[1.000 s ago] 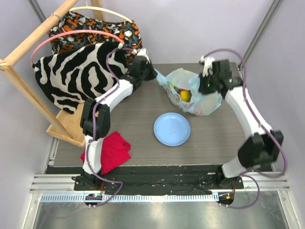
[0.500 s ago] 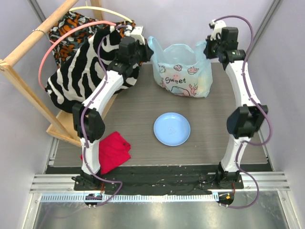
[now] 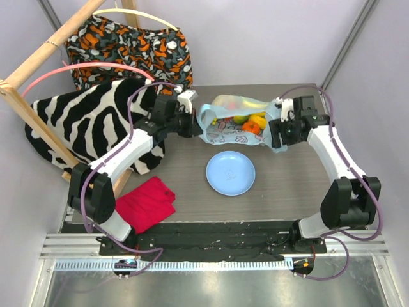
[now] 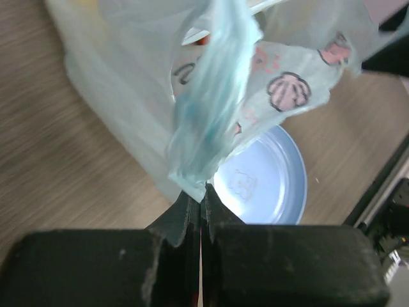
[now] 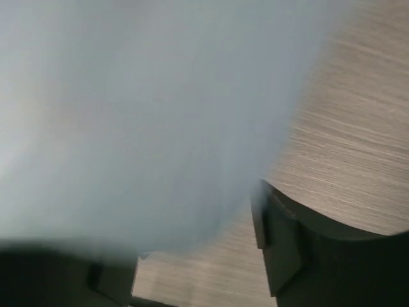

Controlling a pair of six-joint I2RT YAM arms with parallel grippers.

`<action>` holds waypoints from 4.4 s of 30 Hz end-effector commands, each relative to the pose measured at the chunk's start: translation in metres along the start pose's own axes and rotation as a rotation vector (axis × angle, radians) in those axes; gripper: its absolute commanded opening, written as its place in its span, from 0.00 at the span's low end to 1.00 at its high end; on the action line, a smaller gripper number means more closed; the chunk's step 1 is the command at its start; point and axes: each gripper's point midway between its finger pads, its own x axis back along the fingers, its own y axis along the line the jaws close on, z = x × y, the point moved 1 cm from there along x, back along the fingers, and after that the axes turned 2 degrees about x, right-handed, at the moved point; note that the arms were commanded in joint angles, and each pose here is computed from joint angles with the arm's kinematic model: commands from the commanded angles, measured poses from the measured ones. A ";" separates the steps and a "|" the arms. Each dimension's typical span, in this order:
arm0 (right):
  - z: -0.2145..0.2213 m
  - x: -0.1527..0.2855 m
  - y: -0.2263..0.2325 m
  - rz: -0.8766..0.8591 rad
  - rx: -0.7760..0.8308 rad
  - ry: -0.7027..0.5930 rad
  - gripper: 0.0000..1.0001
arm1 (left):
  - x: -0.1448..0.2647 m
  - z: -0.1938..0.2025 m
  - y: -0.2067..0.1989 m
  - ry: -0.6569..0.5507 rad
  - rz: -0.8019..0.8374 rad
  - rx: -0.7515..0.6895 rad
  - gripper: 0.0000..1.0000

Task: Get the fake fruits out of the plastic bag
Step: Adjust the plastic bag at the center of the board, then take out the fake fruit from the plastic bag, then place the fake fruit on the plate, then take out the fake fruit from the plastic bag.

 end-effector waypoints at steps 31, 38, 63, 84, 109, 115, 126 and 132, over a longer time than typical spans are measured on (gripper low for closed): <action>-0.092 -0.055 0.081 0.057 0.240 -0.135 0.37 | 0.046 0.034 -0.032 -0.033 0.016 -0.042 0.00; -0.023 -0.028 0.109 -0.004 0.265 -0.096 0.40 | 0.045 0.040 -0.022 -0.027 -0.016 -0.058 0.00; -0.095 -0.158 0.055 0.078 0.191 -0.014 0.80 | 0.031 0.053 -0.015 0.018 -0.006 -0.078 0.00; -0.023 0.066 0.196 -0.580 0.560 -0.156 0.34 | 0.020 0.027 -0.021 -0.061 0.016 -0.037 0.00; 0.062 -0.040 0.227 -0.487 0.936 -0.022 0.70 | 0.028 0.019 0.012 -0.098 -0.071 0.045 0.00; 0.024 0.021 0.225 -0.591 0.947 0.000 0.93 | 0.024 0.016 0.011 -0.099 -0.055 0.052 0.00; -0.089 0.050 0.186 -0.443 0.695 -0.209 0.85 | 0.018 0.030 0.013 -0.074 -0.046 0.104 0.00; -0.127 -0.034 0.128 -0.127 0.548 -0.189 0.49 | 0.021 0.033 0.009 -0.068 -0.030 0.112 0.00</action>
